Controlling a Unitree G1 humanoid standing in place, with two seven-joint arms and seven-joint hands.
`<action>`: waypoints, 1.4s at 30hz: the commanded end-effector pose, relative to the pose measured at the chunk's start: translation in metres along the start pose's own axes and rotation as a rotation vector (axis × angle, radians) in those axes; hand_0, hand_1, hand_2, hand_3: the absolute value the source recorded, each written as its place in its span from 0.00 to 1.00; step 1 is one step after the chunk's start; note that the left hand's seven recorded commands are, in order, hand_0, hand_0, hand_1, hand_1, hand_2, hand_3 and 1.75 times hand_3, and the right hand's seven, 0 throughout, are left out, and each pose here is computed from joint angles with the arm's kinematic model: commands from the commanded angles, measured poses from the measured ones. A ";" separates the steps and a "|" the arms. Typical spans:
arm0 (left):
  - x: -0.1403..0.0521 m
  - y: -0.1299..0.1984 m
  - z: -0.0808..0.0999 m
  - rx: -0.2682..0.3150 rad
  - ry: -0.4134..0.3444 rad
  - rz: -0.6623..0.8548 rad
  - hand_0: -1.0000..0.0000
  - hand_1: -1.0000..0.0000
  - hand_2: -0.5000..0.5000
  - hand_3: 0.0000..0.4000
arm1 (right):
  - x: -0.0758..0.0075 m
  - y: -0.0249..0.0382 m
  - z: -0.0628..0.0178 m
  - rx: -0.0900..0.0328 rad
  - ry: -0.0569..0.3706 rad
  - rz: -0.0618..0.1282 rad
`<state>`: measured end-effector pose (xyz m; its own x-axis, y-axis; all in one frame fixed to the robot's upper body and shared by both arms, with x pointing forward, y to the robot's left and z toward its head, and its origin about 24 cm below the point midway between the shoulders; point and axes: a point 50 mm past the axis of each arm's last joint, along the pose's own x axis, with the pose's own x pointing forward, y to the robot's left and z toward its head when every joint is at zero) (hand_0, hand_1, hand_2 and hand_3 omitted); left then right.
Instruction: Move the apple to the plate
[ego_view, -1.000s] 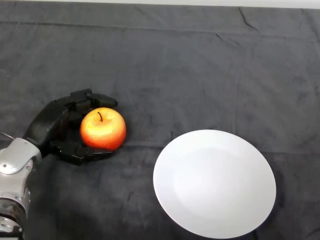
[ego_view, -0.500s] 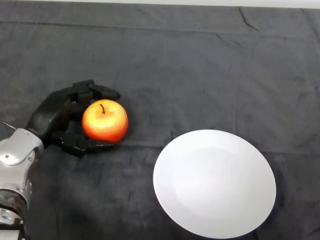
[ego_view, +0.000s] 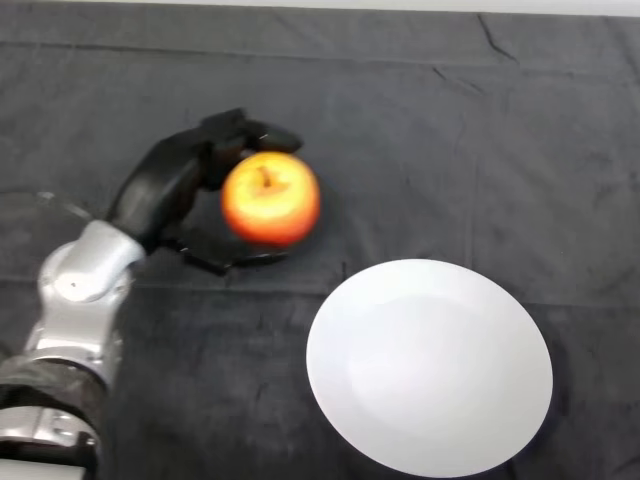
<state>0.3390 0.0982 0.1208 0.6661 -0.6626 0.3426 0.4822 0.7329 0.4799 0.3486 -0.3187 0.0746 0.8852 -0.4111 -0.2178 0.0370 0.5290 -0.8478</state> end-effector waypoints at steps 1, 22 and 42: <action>-0.008 -0.013 -0.005 -0.023 0.022 -0.015 0.00 0.00 0.50 1.00 | -0.0033 0.0080 -0.0153 0.000 0.046 0.025; -0.016 -0.067 -0.018 -0.059 0.082 -0.243 0.00 0.00 0.50 1.00 | -0.0035 0.0079 -0.0153 0.002 0.045 0.025; -0.021 -0.075 -0.038 -0.042 0.212 -0.342 0.74 1.00 0.37 0.26 | -0.0034 0.0078 -0.0152 0.001 0.047 0.025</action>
<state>0.3121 0.0561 0.0595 0.5640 -0.8224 0.0744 0.6950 0.5214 0.4951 0.3487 -0.3187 0.0749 0.8851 -0.4117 -0.2171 0.0378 0.5284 -0.8481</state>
